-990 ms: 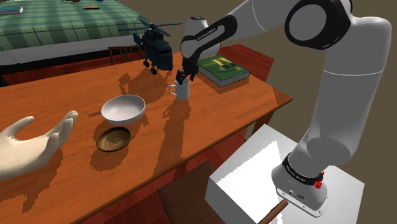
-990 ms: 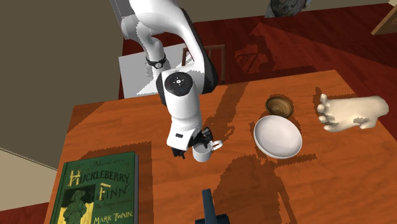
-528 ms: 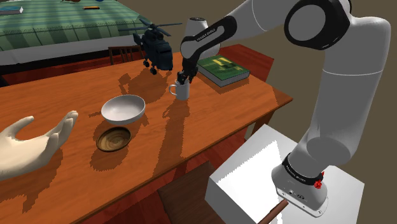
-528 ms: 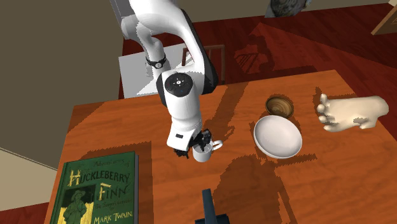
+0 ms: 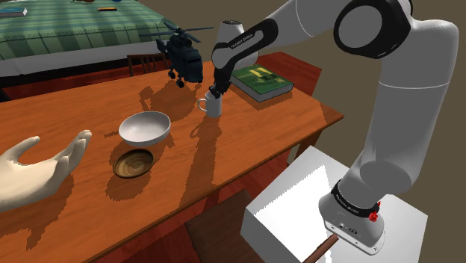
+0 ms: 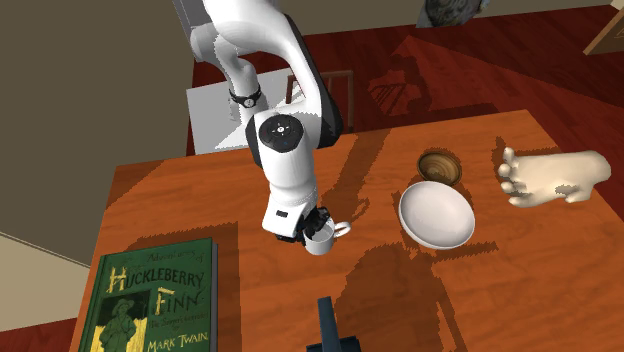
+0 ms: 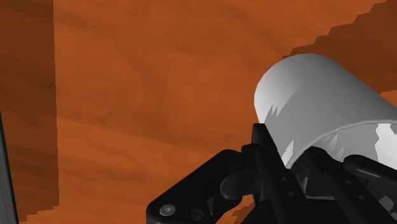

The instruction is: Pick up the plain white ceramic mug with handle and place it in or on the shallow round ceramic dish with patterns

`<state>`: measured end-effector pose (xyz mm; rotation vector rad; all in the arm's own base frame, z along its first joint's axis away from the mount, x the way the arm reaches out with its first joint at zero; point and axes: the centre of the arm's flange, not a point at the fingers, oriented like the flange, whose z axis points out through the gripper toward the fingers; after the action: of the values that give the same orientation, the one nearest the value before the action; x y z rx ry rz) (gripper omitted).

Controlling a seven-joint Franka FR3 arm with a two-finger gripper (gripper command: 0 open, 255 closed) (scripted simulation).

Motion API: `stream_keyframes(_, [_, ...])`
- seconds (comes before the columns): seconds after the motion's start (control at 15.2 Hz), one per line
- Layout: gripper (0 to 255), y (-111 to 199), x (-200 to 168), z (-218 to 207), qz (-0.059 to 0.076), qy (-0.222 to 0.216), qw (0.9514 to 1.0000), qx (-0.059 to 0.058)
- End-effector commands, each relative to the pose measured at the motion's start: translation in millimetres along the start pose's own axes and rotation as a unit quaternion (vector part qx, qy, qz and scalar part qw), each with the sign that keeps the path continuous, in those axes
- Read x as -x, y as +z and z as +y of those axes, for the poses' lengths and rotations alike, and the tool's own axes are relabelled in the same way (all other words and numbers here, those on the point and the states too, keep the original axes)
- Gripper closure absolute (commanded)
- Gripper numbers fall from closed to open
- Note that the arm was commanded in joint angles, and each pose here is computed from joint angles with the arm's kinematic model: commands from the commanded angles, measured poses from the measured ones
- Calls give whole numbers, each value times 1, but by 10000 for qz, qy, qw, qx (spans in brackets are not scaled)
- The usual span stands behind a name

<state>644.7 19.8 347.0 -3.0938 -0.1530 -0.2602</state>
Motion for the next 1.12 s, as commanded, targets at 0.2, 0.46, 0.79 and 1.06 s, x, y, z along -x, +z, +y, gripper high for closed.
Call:
stream_keyframes(0.2, [255,-16,-3,0,0,0,10000,0])
stream_keyframes(0.46, [255,-36,-6,-1,0,0,10000,0])
stream_keyframes(0.79, [255,-62,-11,-2,0,0,10000,0])
stream_keyframes(1.06, [255,-83,-14,-2,0,0,10000,0])
